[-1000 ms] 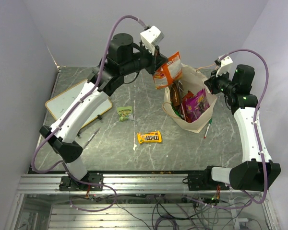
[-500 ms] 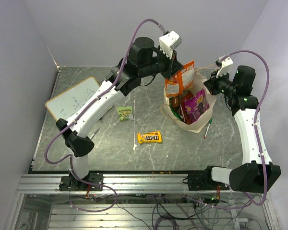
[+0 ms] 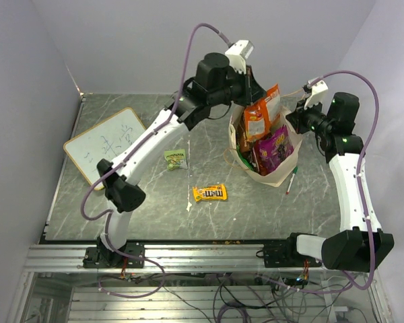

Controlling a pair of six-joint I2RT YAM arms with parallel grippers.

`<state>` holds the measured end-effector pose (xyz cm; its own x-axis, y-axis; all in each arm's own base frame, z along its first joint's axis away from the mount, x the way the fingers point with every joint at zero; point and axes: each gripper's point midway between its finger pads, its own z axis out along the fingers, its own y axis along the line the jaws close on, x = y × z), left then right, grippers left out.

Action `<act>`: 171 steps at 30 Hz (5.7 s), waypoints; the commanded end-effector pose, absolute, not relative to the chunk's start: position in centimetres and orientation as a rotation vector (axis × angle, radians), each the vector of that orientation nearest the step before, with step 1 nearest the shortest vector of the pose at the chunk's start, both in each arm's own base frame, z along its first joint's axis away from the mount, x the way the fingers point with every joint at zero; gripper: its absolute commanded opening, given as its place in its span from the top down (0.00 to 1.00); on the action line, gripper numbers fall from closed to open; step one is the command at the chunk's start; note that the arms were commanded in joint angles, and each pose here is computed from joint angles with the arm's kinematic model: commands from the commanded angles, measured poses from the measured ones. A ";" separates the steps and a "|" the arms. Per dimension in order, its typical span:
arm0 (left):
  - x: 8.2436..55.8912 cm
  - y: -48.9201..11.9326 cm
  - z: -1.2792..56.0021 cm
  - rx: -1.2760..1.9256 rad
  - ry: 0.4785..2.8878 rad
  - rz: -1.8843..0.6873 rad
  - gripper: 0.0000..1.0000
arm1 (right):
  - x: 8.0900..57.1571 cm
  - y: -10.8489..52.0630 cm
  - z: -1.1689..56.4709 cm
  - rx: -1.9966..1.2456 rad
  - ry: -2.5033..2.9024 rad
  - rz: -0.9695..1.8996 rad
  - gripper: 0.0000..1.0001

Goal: Place the snacks into the paper bag
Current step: Place the snack in the paper bag, then pick up the snack from the center of the board.

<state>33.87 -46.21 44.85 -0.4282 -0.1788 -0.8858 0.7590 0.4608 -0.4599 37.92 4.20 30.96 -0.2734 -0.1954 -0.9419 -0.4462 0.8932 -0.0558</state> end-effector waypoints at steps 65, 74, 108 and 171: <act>35.2 -53.0 27.3 0.830 1.869 -0.827 0.73 | 38.8 3.1 34.0 -0.426 1.842 0.211 1.00; 30.7 -50.8 35.8 0.968 1.667 -0.952 0.56 | 39.5 2.9 34.1 -0.422 1.841 0.199 1.00; 29.0 -26.0 18.3 1.371 1.850 -0.397 0.10 | 39.0 4.1 33.5 -0.439 1.790 0.270 1.00; 22.5 -26.9 11.3 1.964 1.809 -0.257 0.93 | 38.7 3.9 31.8 -0.445 1.814 0.285 1.00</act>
